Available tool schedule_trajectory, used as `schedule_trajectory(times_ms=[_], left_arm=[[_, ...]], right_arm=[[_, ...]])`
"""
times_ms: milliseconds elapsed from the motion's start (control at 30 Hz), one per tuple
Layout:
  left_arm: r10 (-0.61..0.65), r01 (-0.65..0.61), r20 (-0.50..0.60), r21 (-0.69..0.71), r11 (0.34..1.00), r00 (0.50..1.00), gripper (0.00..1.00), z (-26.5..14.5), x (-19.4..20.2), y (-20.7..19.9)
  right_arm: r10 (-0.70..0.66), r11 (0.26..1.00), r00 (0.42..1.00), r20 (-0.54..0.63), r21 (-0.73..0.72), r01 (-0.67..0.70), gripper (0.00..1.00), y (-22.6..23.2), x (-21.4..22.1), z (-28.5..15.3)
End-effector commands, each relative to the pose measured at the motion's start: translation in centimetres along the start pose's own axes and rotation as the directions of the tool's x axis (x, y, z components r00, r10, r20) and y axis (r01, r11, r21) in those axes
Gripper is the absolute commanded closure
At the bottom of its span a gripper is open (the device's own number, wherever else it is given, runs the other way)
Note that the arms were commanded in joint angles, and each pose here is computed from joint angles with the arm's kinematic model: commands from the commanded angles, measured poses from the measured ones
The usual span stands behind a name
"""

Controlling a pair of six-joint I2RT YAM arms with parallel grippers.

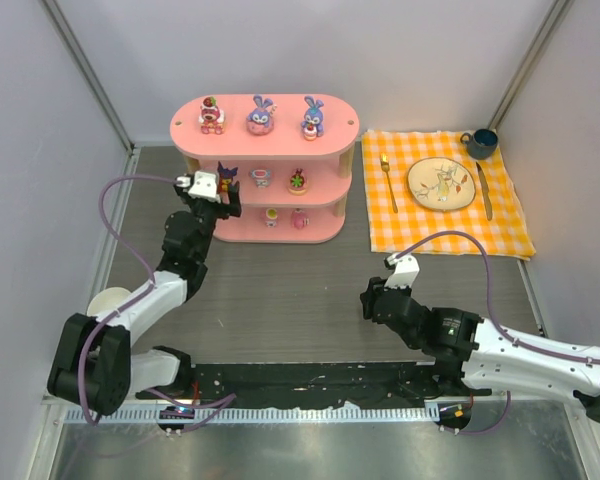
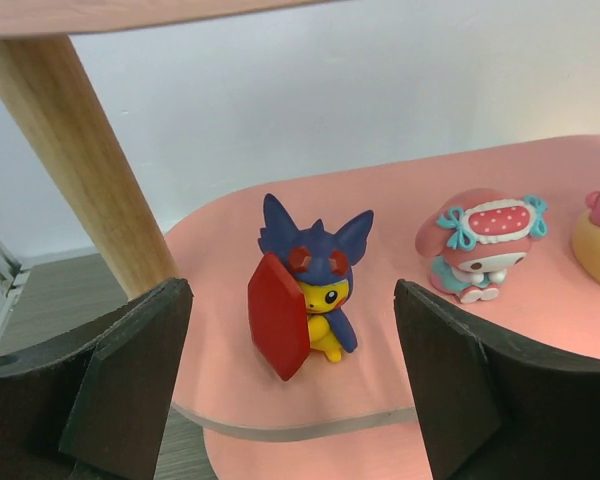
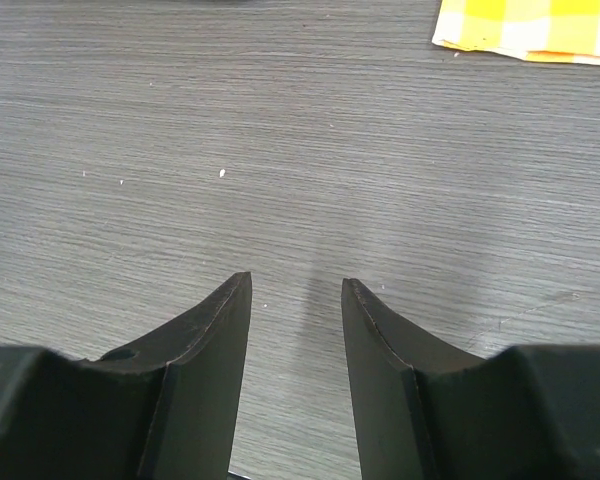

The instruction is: Place and organize the plastic toys onto the shelf

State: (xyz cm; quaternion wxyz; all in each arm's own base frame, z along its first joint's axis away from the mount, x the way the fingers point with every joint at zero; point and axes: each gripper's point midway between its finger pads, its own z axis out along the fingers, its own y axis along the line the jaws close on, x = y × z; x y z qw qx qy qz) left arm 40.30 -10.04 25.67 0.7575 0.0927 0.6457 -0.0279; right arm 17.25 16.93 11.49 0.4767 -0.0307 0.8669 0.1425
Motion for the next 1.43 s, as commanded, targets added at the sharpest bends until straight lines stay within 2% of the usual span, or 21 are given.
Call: schedule_trajectory(times_ms=[0,167,267,300,367,400,467,500,533,567,600,667,700,767,867,1100,1400], left_arm=[[-0.046,0.048,0.070,-0.026,0.999,0.996,0.13,-1.3,-2.5,0.7],[-0.131,0.133,0.101,-0.021,0.991,0.986,0.11,-3.3,-3.5,0.8],[-0.246,0.248,0.090,-0.014,0.969,0.965,0.05,-4.7,-4.2,0.6],[-0.266,0.267,0.040,-0.010,0.964,0.963,0.02,-5.1,-3.3,0.2],[-0.360,0.360,0.035,-0.017,0.933,0.932,0.00,-6.4,-4.3,0.2],[-0.380,0.379,-0.032,-0.043,0.925,0.924,0.00,-7.3,-2.9,0.1],[-0.452,0.451,-0.031,-0.050,0.891,0.891,0.00,-9.0,-3.8,0.2],[-0.470,0.461,-0.109,-0.105,0.881,0.876,0.00,-10.1,-1.7,0.4],[-0.507,0.495,-0.092,-0.126,0.860,0.857,0.00,-11.1,-2.6,0.8],[-0.522,0.504,-0.115,-0.153,0.850,0.845,0.00,-11.8,-2.1,1.0],[-0.525,0.492,-0.185,-0.197,0.848,0.831,0.00,-13.0,-0.3,1.0],[-0.575,0.532,-0.178,-0.240,0.812,0.798,0.00,-14.3,-0.4,1.5],[-0.581,0.526,-0.214,-0.266,0.808,0.785,0.00,-15.1,0.5,1.5],[-0.615,0.551,-0.234,-0.286,0.784,0.753,0.00,-16.2,1.0,1.3],[-0.628,0.555,-0.259,-0.304,0.774,0.734,0.00,-17.1,1.7,1.1],[-0.651,0.559,-0.250,-0.350,0.751,0.717,0.00,-19.5,2.6,1.8],[-0.675,0.564,-0.238,-0.399,0.723,0.698,0.00,-20.8,4.1,2.3]], right_arm=[[0.036,0.999,0.998,0.043,-0.031,-0.034,0.53,0.8,-1.6,-0.3],[0.039,0.999,0.998,0.052,-0.034,-0.037,0.53,0.8,-1.9,-0.4],[0.045,0.999,0.996,0.071,-0.033,-0.042,0.53,0.6,-2.4,-0.6],[0.044,0.999,0.996,0.078,-0.033,-0.042,0.52,0.6,-2.6,-0.7],[0.043,0.999,0.995,0.093,-0.034,-0.040,0.50,0.6,-3.1,-0.9],[0.041,0.999,0.995,0.095,-0.036,-0.038,0.48,0.6,-3.2,-1.0],[0.046,0.998,0.993,0.105,-0.047,-0.041,0.45,0.7,-3.7,-1.3],[0.047,0.998,0.993,0.109,-0.048,-0.042,0.40,0.7,-3.9,-1.4],[0.058,0.997,0.992,0.116,-0.058,-0.051,0.39,0.7,-4.2,-1.6],[0.056,0.997,0.991,0.118,-0.061,-0.049,0.37,0.7,-4.3,-1.8],[0.059,0.997,0.991,0.121,-0.064,-0.052,0.35,0.7,-4.4,-1.9],[0.070,0.996,0.989,0.131,-0.065,-0.062,0.28,0.4,-4.8,-2.3],[0.077,0.996,0.987,0.139,-0.063,-0.069,0.26,0.2,-5.0,-2.5],[0.082,0.995,0.986,0.145,-0.063,-0.073,0.24,-0.3,-5.1,-2.9],[0.118,0.991,0.979,0.165,-0.074,-0.107,0.22,-0.8,-5.6,-3.6],[0.206,0.976,0.957,0.205,-0.119,-0.185,0.21,-1.5,-6.1,-4.5],[0.215,0.973,0.954,0.209,-0.130,-0.191,0.21,-1.6,-6.3,-4.7]])
